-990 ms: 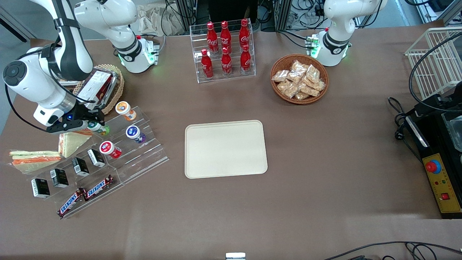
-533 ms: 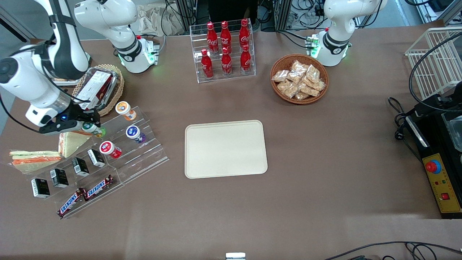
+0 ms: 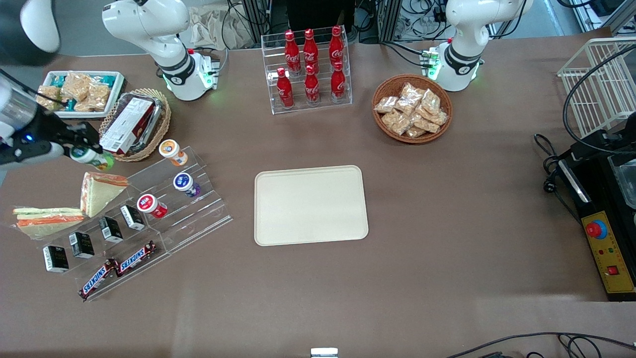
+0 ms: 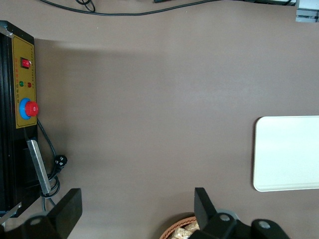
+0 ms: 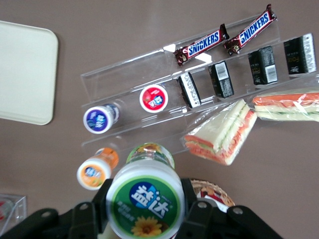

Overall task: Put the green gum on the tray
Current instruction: 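Lift the green-labelled bottle out of the rack and carry it to the cream tray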

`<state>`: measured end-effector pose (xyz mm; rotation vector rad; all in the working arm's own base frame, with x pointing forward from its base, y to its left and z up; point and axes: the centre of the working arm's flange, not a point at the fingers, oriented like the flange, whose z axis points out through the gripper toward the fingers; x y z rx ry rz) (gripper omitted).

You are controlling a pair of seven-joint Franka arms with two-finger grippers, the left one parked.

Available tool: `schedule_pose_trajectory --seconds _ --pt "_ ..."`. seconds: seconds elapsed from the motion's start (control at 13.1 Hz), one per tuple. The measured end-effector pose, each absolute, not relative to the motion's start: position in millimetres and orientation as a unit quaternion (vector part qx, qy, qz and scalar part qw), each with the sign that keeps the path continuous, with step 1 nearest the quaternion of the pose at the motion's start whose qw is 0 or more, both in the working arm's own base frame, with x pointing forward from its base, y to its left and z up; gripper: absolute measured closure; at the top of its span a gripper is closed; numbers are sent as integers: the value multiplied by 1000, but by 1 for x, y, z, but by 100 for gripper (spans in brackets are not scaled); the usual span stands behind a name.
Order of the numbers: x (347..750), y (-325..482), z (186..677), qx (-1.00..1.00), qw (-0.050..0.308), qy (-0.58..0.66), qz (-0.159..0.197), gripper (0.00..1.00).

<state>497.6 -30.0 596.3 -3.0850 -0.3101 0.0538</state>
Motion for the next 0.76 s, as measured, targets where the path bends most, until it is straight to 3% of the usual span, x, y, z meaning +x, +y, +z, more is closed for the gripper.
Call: schedule_pose_trajectory --seconds 0.3,0.53,0.76 --pt "506 34 637 -998 29 -49 19 41" --pt "516 125 617 -999 27 13 42 41" --pt "517 228 587 -997 25 67 38 41"
